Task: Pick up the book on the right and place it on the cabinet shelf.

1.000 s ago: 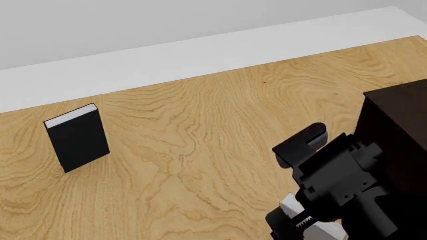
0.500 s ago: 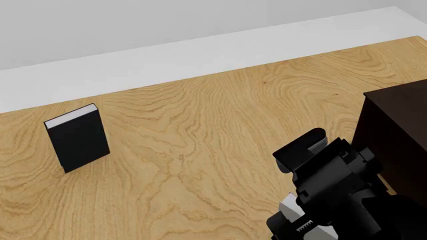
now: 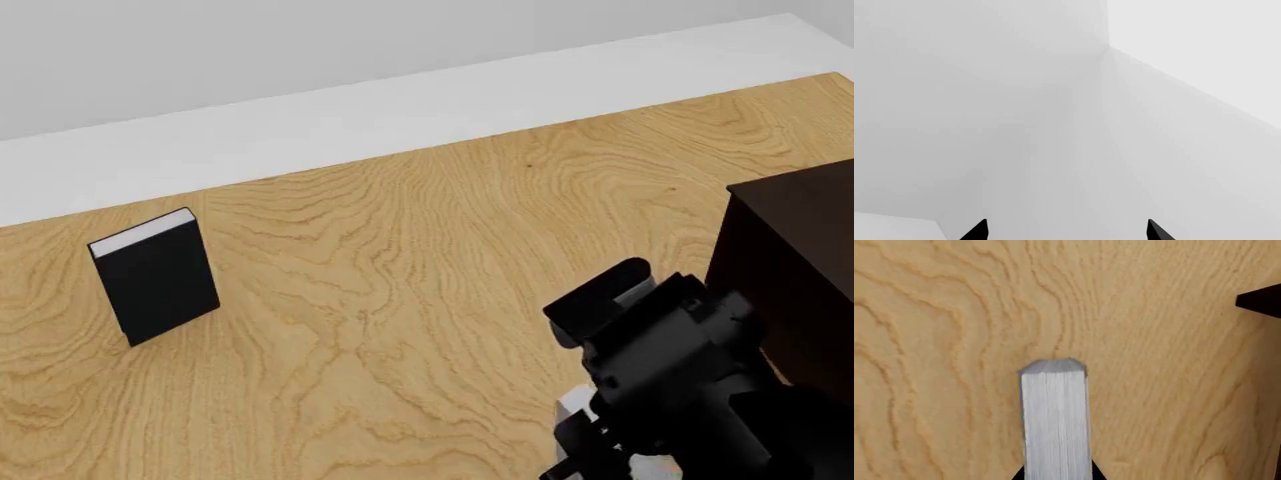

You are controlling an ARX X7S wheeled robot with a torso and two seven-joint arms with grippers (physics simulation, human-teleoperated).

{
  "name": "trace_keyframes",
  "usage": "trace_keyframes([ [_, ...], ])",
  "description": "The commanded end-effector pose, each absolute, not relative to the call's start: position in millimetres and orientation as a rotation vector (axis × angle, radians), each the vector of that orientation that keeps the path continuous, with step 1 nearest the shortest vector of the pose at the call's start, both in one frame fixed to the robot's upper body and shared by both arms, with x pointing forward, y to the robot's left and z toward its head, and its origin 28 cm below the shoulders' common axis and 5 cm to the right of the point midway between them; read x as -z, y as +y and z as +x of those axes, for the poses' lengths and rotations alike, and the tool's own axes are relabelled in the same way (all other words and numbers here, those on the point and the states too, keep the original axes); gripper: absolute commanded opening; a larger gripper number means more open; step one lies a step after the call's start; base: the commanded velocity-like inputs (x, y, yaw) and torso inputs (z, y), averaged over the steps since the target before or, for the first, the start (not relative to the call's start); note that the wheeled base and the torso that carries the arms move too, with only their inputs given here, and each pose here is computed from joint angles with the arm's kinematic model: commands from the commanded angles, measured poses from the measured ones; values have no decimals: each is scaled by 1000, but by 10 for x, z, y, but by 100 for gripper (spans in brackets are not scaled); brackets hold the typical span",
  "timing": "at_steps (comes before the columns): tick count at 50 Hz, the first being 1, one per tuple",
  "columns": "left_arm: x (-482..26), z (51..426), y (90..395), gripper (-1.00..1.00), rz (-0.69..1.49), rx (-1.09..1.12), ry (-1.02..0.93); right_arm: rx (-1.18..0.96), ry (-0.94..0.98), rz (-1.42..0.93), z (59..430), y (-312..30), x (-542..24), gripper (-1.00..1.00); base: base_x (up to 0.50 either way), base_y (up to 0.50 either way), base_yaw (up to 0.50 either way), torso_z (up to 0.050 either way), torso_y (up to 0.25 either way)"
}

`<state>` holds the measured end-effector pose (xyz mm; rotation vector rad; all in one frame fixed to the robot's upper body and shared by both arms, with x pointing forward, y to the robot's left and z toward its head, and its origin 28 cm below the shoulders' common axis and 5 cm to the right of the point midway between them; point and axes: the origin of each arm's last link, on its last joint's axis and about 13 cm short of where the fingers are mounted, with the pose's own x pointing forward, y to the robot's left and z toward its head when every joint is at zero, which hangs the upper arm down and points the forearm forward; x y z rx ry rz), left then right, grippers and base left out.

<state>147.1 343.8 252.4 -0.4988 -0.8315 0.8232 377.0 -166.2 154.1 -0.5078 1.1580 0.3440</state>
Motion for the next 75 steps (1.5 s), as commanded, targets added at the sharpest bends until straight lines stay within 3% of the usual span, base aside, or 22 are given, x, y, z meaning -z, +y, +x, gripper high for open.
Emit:
trace_keyframes([
  [1,-2531,1472,3436,100,-499,-821,-832,-346,1049,-548,3754,-1636,-1664,-100,0,0,0,0,0],
  [21,-2518,1468,3434,100,-499,-817,-830,-73,720,-612,3620,-1519,-1835,-100,0,0,0,0,0],
  [46,-2506,1478,3435,100,-503,-810,-825,221,434,-932,3347,-1412,-1647,-100,0,0,0,0,1],
  [75,-2513,1473,3427,100,-509,-797,-827,410,333,-1159,3185,-1244,-1307,-100,0,0,0,0,1],
])
